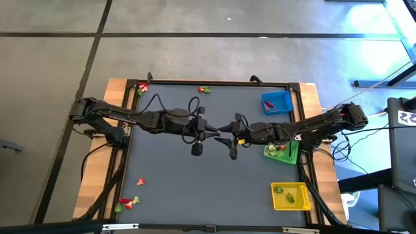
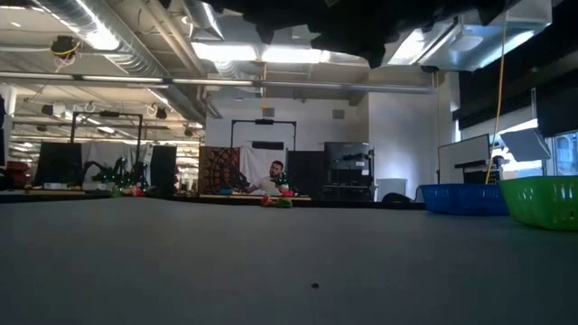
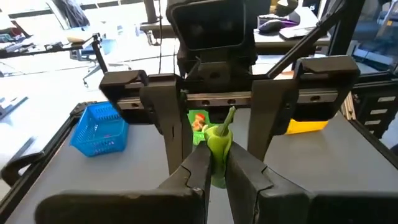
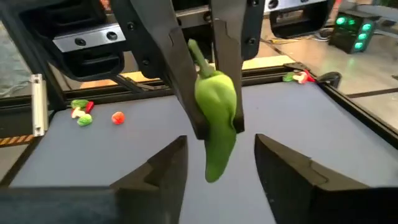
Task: Sort produce into baskets
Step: Put the green chili pepper into the blue basket
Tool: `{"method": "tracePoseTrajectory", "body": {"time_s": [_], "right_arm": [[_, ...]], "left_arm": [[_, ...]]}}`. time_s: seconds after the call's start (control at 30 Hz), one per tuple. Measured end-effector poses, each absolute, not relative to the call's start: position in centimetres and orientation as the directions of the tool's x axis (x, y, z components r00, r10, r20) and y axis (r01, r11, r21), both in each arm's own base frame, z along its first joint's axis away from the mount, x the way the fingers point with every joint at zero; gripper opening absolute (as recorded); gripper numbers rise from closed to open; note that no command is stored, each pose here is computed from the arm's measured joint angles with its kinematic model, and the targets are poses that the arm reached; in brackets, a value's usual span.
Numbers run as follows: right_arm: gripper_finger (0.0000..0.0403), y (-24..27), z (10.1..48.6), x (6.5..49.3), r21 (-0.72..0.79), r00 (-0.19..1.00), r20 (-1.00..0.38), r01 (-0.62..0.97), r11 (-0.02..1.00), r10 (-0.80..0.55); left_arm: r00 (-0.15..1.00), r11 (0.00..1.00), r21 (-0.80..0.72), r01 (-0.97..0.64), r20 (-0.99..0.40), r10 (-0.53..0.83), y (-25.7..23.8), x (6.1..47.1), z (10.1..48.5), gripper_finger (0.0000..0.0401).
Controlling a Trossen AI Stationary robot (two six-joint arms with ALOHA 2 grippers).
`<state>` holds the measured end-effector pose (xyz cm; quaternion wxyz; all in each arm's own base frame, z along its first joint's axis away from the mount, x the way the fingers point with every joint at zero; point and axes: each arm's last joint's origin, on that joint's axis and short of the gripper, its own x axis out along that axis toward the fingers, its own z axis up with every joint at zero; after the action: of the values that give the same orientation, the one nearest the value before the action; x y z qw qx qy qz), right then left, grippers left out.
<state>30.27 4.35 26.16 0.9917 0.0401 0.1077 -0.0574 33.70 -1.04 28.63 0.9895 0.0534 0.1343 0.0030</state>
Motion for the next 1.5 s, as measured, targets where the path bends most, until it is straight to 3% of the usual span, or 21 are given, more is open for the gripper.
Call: {"method": "tracePoseTrajectory", "body": {"time_s": [0.3, 0.47, 0.67, 0.83, 1.2, 1.5], "right_arm": [[0.0015, 4.4, 26.2, 30.3, 0.013, 0.972, -0.217, 0.091, 0.996, -0.086], [0.0032, 4.4, 26.2, 30.3, -0.001, 0.972, -0.218, 0.095, 0.995, -0.093], [0.0009, 4.3, 26.5, 29.9, -0.037, 0.969, -0.222, 0.104, 0.994, -0.110], [0.0014, 3.7, 27.0, 28.3, -0.101, 0.927, -0.292, 0.215, 0.971, -0.235], [0.0019, -1.8, 26.9, 23.0, -0.174, 0.664, -0.551, 0.501, 0.848, -0.505], [0.0023, -7.6, 24.9, 20.1, -0.250, 0.346, -0.734, 0.662, 0.706, -0.584]], "left_arm": [[0.964, 0.996, 0.093, 0.003, -0.264, 0.022, -1.0, 33.7, 28.6, 0.0031], [0.964, 0.996, 0.087, 0.001, -0.264, 0.022, -1.1, 33.7, 28.6, 0.0039], [0.962, 0.998, 0.064, -0.005, -0.272, 0.022, -1.1, 33.7, 28.5, 0.0101], [0.944, 0.998, 0.067, -0.012, -0.327, 0.033, -0.7, 33.1, 28.5, 0.0144], [0.906, 0.998, 0.061, -0.024, -0.420, 0.048, -0.4, 32.7, 27.6, 0.0159], [0.909, 0.998, 0.064, -0.028, -0.413, 0.052, -0.4, 32.7, 27.7, 0.0159]]}}
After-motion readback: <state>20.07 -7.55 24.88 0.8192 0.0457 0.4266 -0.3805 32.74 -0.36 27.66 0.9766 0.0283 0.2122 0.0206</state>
